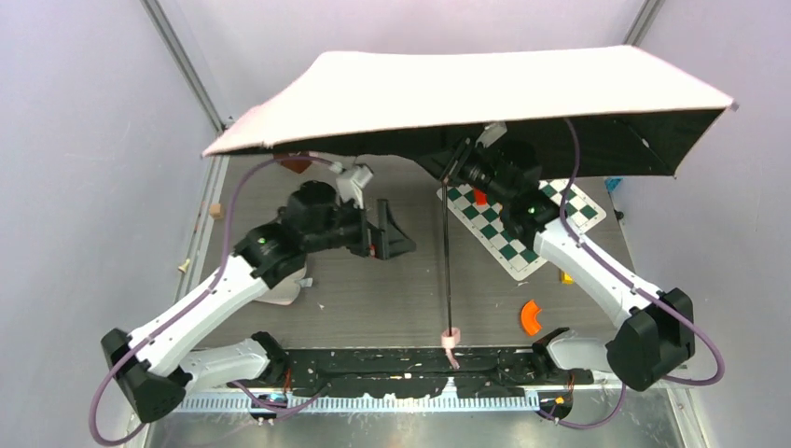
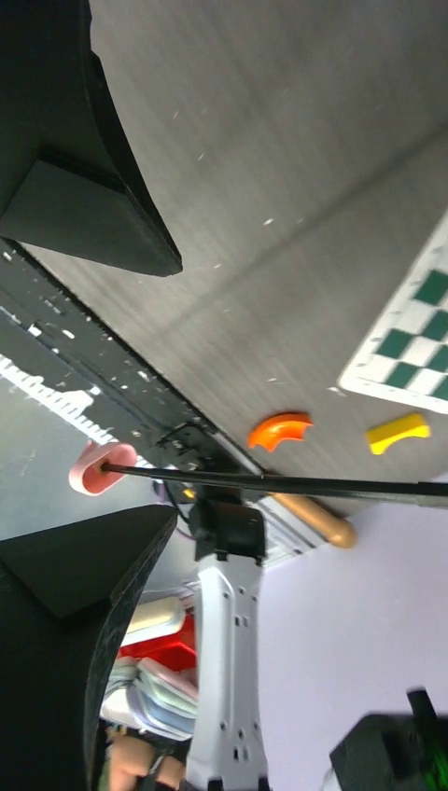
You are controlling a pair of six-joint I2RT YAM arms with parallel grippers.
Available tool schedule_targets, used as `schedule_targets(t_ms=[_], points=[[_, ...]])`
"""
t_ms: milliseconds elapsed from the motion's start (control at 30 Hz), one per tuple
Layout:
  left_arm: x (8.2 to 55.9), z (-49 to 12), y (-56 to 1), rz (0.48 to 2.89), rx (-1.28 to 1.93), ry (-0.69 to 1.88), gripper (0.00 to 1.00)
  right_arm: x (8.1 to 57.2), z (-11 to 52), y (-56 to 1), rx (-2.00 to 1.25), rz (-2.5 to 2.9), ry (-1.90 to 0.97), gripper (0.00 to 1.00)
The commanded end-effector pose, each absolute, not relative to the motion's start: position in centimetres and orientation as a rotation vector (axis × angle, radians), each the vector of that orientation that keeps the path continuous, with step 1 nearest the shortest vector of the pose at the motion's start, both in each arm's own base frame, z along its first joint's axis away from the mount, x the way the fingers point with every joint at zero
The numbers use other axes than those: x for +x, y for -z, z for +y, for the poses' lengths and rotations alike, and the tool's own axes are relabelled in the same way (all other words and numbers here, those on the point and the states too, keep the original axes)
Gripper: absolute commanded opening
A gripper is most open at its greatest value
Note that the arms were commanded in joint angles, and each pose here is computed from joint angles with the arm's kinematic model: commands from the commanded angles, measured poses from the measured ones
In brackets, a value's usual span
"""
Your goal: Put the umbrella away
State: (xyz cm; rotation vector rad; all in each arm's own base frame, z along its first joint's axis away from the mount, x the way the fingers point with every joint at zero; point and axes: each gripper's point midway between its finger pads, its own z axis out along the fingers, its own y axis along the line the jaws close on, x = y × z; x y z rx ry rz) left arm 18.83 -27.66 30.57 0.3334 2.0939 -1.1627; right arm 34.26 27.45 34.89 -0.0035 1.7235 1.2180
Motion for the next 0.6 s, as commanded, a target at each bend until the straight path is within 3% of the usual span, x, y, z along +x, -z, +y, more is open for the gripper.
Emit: schedule_targets(t_ms=[0, 300, 567], points=[[17.7, -31.0, -30.5, 2.033, 0.387, 1.324, 0.97, 32.3, 26.6, -39.8, -0.011, 1.421, -1.238, 0.05], [16.9, -32.5, -25.7, 2.081, 0.272, 1.437, 0.96, 31.9, 27.0, -34.9, 0.101, 1.419, -1.134, 0.05], [16.4, -33.0, -20.7, 2.195, 0.211, 1.426, 0.77, 30.9, 30.5, -36.2, 0.051, 1.355, -1.182, 0.05]])
